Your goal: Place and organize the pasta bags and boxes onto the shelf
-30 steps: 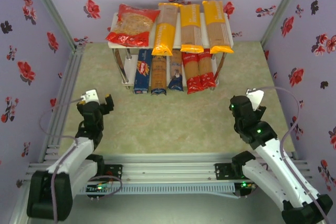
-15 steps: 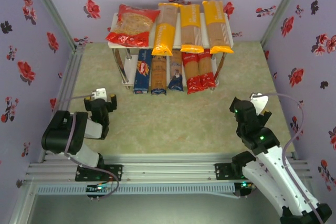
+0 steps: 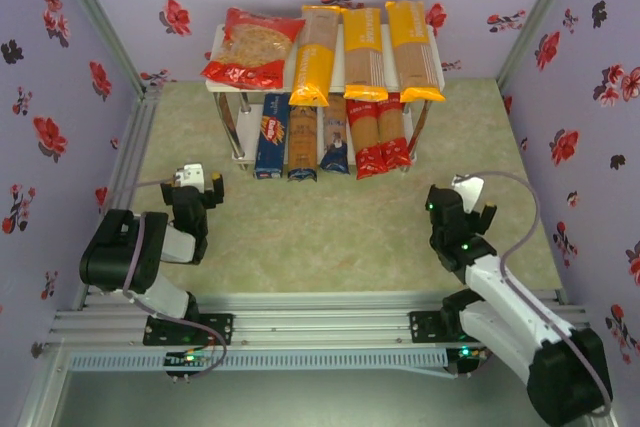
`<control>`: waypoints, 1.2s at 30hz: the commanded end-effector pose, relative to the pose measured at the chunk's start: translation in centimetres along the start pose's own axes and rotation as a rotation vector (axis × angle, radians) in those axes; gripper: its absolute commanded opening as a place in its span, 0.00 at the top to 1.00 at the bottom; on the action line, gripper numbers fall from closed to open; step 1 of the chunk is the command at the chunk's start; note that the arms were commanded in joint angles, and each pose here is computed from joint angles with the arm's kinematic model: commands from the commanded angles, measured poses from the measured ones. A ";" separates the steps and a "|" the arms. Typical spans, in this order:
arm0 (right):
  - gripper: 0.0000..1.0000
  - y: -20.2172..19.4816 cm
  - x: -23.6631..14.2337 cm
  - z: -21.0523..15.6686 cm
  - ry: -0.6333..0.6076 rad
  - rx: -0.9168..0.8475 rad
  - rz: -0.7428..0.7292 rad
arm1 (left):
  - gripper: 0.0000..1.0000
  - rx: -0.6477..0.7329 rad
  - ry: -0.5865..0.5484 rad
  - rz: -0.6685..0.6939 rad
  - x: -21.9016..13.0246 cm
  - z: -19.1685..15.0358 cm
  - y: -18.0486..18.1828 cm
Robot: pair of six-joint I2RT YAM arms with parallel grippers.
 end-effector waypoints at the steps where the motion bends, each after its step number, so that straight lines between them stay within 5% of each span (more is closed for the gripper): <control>1: 0.01 -0.1 2.2 2.3 -0.130 0.050 -0.041 | 0.00 0.006 -0.049 -0.004 0.3 1.3 0.0; 6: 0.01 0.8 6.0 0.7 -0.127 0.153 0.022 | 0.00 0.005 -0.047 -0.002 0.3 1.3 0.0; 24: 0.01 5.8 9.0 -0.1 -0.172 -0.022 0.336 | 0.00 0.002 -0.028 0.007 0.8 1.4 0.1; 36: 0.01 4.8 11.1 -0.1 -0.076 0.045 0.292 | 0.00 -0.041 0.035 0.047 2.2 1.8 1.0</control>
Point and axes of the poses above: each hand's point on the last joint's axis, 136 mm out from that joint toward the fingers, its own x axis out along the fingers, its own y axis along the line the jaws close on, z = x × y, the point moved 4 cm from there along -x, back along the fingers, and after that the axes turned 7 degrees about -x, right-handed, at the moved point
